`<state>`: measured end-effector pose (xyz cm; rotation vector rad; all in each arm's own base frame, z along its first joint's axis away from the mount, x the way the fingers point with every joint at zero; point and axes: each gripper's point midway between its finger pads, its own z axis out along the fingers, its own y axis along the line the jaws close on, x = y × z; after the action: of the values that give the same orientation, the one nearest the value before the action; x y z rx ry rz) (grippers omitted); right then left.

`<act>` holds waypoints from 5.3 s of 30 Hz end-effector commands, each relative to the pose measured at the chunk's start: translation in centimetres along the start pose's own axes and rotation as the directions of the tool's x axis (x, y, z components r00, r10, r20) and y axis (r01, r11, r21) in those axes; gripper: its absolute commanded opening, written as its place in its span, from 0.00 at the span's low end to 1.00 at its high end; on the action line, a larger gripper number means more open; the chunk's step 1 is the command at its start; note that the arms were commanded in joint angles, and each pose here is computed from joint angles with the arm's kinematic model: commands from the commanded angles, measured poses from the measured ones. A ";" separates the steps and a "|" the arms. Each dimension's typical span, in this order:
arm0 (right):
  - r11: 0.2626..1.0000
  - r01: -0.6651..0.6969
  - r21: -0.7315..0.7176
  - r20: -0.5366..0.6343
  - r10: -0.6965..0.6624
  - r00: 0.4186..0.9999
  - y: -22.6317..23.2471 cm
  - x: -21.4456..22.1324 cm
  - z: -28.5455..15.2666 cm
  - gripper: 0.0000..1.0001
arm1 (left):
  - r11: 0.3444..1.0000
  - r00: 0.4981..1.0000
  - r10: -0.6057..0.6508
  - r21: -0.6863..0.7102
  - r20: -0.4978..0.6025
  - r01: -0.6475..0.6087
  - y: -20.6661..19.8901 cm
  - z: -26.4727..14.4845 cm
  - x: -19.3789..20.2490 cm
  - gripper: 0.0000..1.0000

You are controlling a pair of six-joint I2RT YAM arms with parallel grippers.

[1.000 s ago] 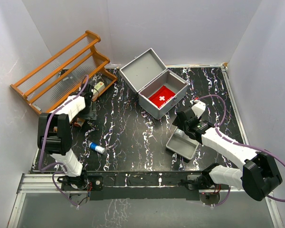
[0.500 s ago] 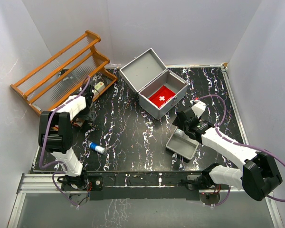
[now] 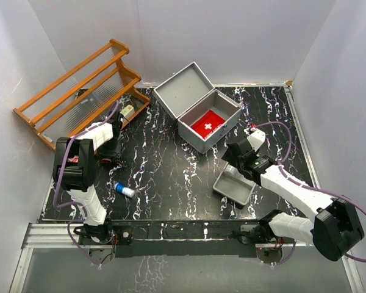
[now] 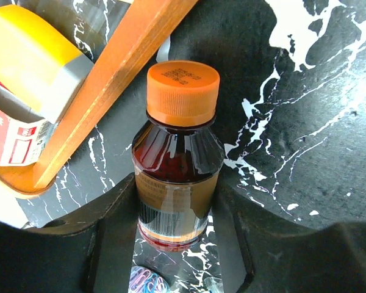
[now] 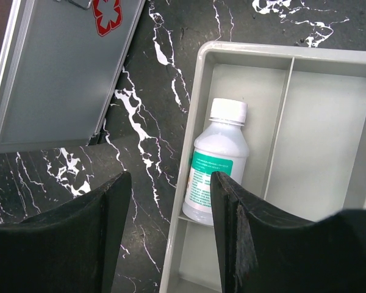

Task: Organize the medicine kit

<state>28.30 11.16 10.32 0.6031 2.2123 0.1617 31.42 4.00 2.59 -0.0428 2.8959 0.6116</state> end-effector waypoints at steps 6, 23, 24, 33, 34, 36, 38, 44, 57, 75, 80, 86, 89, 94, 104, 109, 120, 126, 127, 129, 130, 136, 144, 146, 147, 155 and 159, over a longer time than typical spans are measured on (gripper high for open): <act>0.999 -0.033 -0.038 0.090 0.036 0.995 0.6 -2.5 -1.1 0.52 | 0.963 0.986 -0.115 0.257 0.121 0.081 -2.6 -5.3 -1.6 0.33; 0.996 -0.023 -0.086 0.271 0.046 0.962 0.9 -9.4 -6.8 0.53 | 0.657 0.849 -0.266 0.730 0.456 -0.186 -11.4 -25.2 -4.6 0.33; 0.996 -0.030 -0.085 0.284 0.053 0.957 0.8 -9.9 -7.3 0.53 | 0.629 0.844 -0.278 0.751 0.458 -0.200 -12.0 -26.2 -4.5 0.33; 0.987 -0.099 -0.124 0.381 0.139 0.914 -0.4 -13.4 -11.6 0.53 | 0.293 0.805 -0.329 0.863 0.494 -0.411 -18.9 -35.4 -3.0 0.34; 0.986 -0.105 -0.132 0.389 0.149 0.909 -0.4 -13.8 -12.2 0.53 | 0.265 0.800 -0.316 0.857 0.509 -0.441 -19.8 -36.1 -2.6 0.34; 0.983 -0.117 -0.145 0.402 0.166 0.900 -0.6 -14.5 -13.3 0.53 | 0.228 0.795 -0.305 0.850 0.525 -0.474 -21.5 -37.2 -2.2 0.34; 0.979 -0.127 -0.156 0.416 0.182 0.891 -0.8 -15.1 -14.2 0.53 | 0.193 0.806 -0.277 0.852 0.524 -0.488 -23.6 -37.6 -1.8 0.34; 0.965 -0.171 -0.200 0.460 0.246 0.853 -1.4 -16.7 -16.3 0.53 | 0.126 0.817 -0.214 0.844 0.536 -0.521 -30.0 -39.1 -0.6 0.34; 0.948 -0.262 -0.180 0.569 0.318 0.758 -4.8 -18.7 -18.9 0.52 | 0.029 0.838 -0.020 0.838 0.545 -0.545 -44.5 -39.4 3.5 0.35; 0.922 -0.366 -0.127 0.638 0.359 0.682 -8.7 -18.2 -19.3 0.49 | 0.147 0.859 0.123 0.847 0.496 -0.510 -52.4 -34.2 6.7 0.36; 0.925 -0.358 -0.128 0.623 0.356 0.697 -8.2 -17.9 -18.8 0.49 | 0.176 0.860 0.155 0.843 0.486 -0.509 -52.8 -33.1 7.0 0.41; 0.929 -0.350 -0.122 0.614 0.348 0.709 -7.9 -17.7 -18.4 0.52 | 0.194 0.858 0.170 0.837 0.485 -0.511 -52.4 -33.0 7.0 0.51; 0.930 -0.347 -0.118 0.612 0.344 0.712 -7.9 -17.6 -18.2 0.54 | 0.180 0.857 0.170 0.840 0.487 -0.513 -52.2 -33.5 7.2 0.53; 0.931 -0.346 -0.118 0.608 0.343 0.716 -7.8 -17.4 -18.0 0.55 | 0.158 0.853 0.177 0.842 0.490 -0.516 -51.7 -34.5 7.4 0.55; 0.983 -0.180 -0.040 0.500 0.176 0.848 -5.5 -14.2 -13.8 0.55 | 0.334 0.798 0.101 0.736 0.594 -0.589 -45.2 -35.0 5.3 0.53; 0.987 -0.154 -0.048 0.426 0.159 0.890 -4.6 -11.9 -11.5 0.55 | 0.567 0.776 0.082 0.611 0.625 -0.552 -38.6 -31.1 3.8 0.53; 0.994 -0.060 -0.089 0.055 0.065 0.996 -2.2 -1.4 -5.0 0.54 | 0.876 0.869 -0.136 0.467 0.475 -0.118 -23.8 -21.6 3.0 0.66; 0.996 -0.002 -0.091 -0.138 -0.010 0.990 -2.1 3.8 -3.0 0.56 | 0.928 0.899 -0.212 0.366 0.383 0.063 -17.8 -17.0 4.5 0.74; 0.993 0.003 -0.117 -0.180 -0.025 0.983 -1.7 4.9 -2.8 0.56 | 0.940 0.894 -0.224 0.329 0.388 0.093 -16.7 -16.4 4.7 0.76; 0.987 0.000 -0.161 -0.230 -0.038 0.972 -1.0 6.3 -2.5 0.57 | 0.950 0.887 -0.248 0.276 0.389 0.144 -14.8 -15.7 5.0 0.80; 0.982 -0.007 -0.187 -0.243 -0.040 0.969 -0.5 6.6 -2.4 0.57 | 0.953 0.884 -0.253 0.256 0.393 0.159 -14.1 -15.6 5.0 0.82; 0.970 -0.033 -0.239 -0.293 -0.040 0.955 1.4 7.9 -1.3 0.58 | 0.946 0.871 -0.309 0.219 0.382 0.240 -11.4 -14.7 5.3 0.88; 0.966 -0.047 -0.255 -0.307 -0.035 0.951 3.0 8.3 -0.1 0.57 | 0.887 0.837 -0.454 0.244 0.307 0.392 -8.7 -13.2 6.7 0.92; 0.966 -0.051 -0.253 -0.300 -0.028 0.954 3.4 8.1 0.1 0.56 | 0.867 0.822 -0.493 0.246 0.287 0.434 -8.0 -12.7 7.2 0.92; 0.967 -0.055 -0.249 -0.295 -0.022 0.955 3.5 8.0 0.3 0.56 | 0.854 0.812 -0.515 0.250 0.276 0.456 -7.6 -12.5 7.4 0.92; 0.962 -0.145 -0.233 -0.264 0.081 0.961 4.5 7.9 1.2 0.52 | 0.795 0.780 -0.600 0.241 0.177 0.557 -6.7 -10.0 9.8 0.80; 0.954 -0.168 -0.247 -0.252 0.104 0.962 5.4 7.7 1.6 0.51 | 0.786 0.778 -0.612 0.224 0.144 0.577 -6.7 -9.0 10.7 0.75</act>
<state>24.51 17.91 3.49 0.5625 2.4567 0.5330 20.75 -6.15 6.72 -0.7235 2.4854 0.2308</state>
